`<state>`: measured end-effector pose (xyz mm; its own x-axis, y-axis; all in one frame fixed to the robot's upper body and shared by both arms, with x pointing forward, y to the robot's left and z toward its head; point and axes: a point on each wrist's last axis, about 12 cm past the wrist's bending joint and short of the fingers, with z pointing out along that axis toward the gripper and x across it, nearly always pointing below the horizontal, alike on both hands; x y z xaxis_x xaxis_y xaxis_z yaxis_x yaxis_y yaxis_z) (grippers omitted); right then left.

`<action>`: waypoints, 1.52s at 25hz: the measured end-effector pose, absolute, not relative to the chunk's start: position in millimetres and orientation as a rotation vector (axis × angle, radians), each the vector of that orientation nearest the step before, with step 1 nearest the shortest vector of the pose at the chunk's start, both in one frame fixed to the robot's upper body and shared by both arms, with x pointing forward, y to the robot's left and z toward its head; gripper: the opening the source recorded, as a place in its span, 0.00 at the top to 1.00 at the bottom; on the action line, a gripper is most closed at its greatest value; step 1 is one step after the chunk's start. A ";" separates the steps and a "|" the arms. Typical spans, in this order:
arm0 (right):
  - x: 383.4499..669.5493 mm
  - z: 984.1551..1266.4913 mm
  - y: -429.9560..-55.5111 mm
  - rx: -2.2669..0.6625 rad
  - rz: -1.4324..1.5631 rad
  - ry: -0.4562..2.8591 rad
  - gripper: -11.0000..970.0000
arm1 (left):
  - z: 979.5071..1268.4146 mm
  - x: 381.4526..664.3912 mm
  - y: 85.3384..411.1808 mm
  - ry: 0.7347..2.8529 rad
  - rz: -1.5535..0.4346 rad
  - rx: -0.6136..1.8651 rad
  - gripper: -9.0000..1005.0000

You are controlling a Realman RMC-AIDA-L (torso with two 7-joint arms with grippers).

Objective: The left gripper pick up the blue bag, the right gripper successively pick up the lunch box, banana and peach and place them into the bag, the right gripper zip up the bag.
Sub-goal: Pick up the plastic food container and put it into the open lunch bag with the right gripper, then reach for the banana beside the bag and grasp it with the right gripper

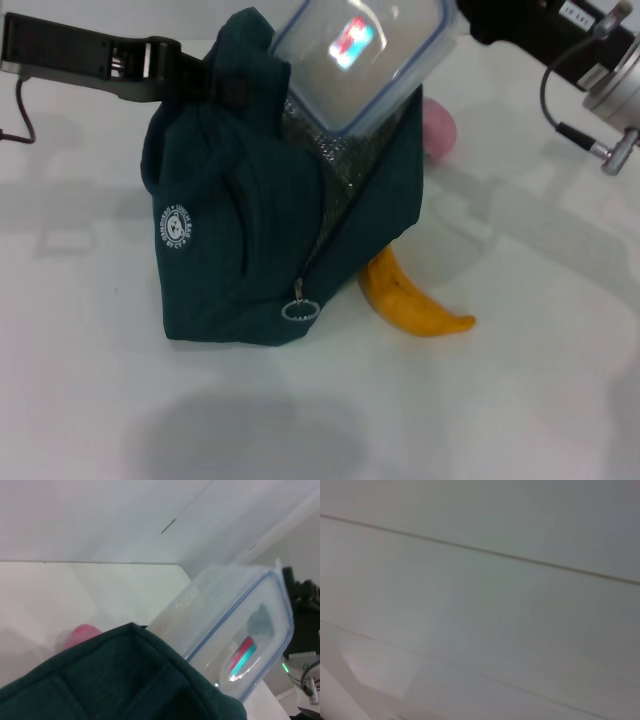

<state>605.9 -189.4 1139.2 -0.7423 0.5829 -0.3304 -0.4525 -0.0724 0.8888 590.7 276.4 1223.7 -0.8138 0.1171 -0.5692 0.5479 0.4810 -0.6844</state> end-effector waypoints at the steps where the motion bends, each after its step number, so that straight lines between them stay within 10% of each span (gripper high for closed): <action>1: 605.4 1137.2 -188.5 0.140 1.880 1.523 0.89 | 1223.4 590.4 277.1 2.281 -1.289 0.549 0.96; 27: 605.9 1127.4 -154.6 -0.116 1.675 1.746 0.85 | 1211.3 586.1 284.6 2.275 -1.328 0.494 0.96; 38: 604.8 1146.1 -215.4 -0.233 1.561 1.611 0.41 | 1211.2 581.4 308.2 2.266 -1.302 0.413 0.96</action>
<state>604.8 -215.4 1146.1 -0.6151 0.4159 -0.6698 -0.6563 0.2005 0.7273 581.4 308.2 1211.2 -0.8337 0.0170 -0.5520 0.4855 0.4989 -0.7179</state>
